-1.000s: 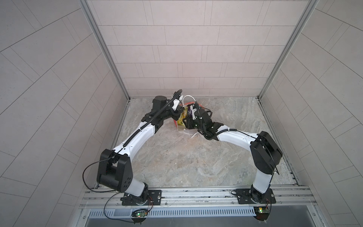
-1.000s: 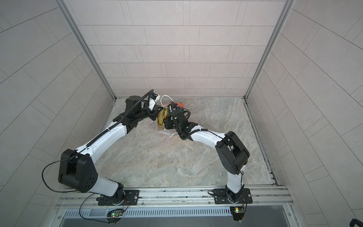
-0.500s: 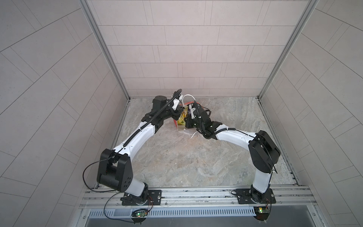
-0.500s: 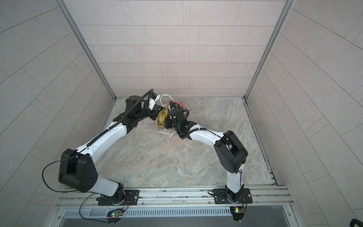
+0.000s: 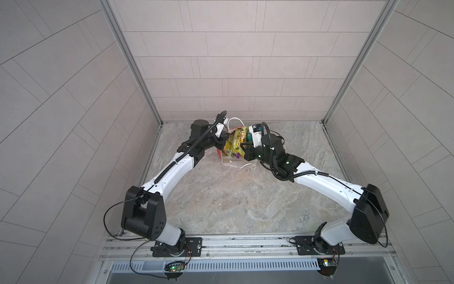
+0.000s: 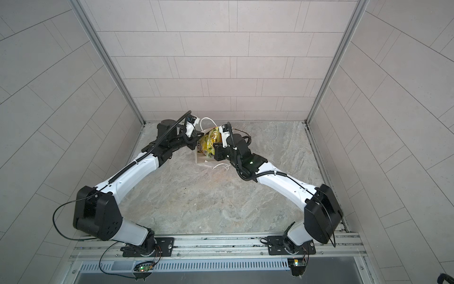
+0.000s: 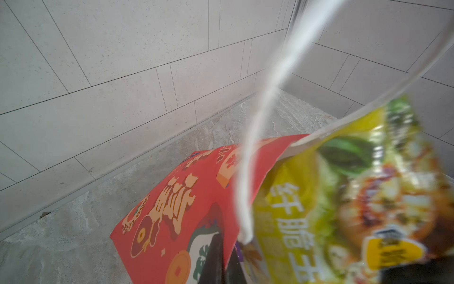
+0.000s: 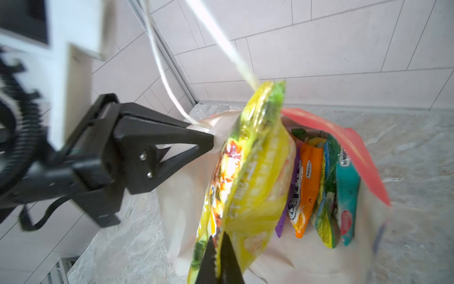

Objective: Take the snacks out of the paper bag
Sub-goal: Pick up the snack from the paper bag, then place the snack at the top-right of the table.

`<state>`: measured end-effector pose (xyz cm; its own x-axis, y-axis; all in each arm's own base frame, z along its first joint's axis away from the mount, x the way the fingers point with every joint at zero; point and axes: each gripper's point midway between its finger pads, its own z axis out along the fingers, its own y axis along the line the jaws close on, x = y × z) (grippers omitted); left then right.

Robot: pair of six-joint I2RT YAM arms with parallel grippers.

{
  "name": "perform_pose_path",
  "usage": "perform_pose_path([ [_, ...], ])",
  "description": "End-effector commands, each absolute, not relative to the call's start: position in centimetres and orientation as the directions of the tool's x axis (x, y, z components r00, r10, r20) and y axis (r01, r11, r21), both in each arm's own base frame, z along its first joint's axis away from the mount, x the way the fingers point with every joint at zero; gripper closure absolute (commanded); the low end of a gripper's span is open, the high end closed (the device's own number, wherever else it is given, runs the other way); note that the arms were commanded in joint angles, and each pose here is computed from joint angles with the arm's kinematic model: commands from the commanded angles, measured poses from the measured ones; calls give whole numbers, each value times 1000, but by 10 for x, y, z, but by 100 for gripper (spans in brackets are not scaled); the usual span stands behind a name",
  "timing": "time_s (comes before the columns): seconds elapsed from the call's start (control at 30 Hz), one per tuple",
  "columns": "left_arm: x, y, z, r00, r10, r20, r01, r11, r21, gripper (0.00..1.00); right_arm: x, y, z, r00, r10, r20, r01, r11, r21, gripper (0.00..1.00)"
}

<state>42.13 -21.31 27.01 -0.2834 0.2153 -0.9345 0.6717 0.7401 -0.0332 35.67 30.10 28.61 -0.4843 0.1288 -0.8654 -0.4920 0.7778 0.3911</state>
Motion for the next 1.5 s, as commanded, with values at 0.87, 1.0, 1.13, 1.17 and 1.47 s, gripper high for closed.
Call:
perform_pose_path([
  [0.87,423,-230,281,-236,152,-960,713,699,-64,100,433,-62,227,80,836,-542,284,502,817,100],
  [1.0,423,-231,277,-243,155,-958,718,692,-70,100,432,-95,200,124,835,-536,357,467,809,100],
  [1.13,423,-229,277,-239,165,-957,711,701,-56,100,434,-110,178,132,837,-531,403,444,800,100],
  [1.17,423,-228,278,-237,167,-957,709,703,-53,100,436,-113,174,130,843,-522,407,435,803,100],
  [1.47,423,-227,275,-243,172,-955,705,708,-52,100,441,-114,135,83,889,-450,421,378,825,99],
])
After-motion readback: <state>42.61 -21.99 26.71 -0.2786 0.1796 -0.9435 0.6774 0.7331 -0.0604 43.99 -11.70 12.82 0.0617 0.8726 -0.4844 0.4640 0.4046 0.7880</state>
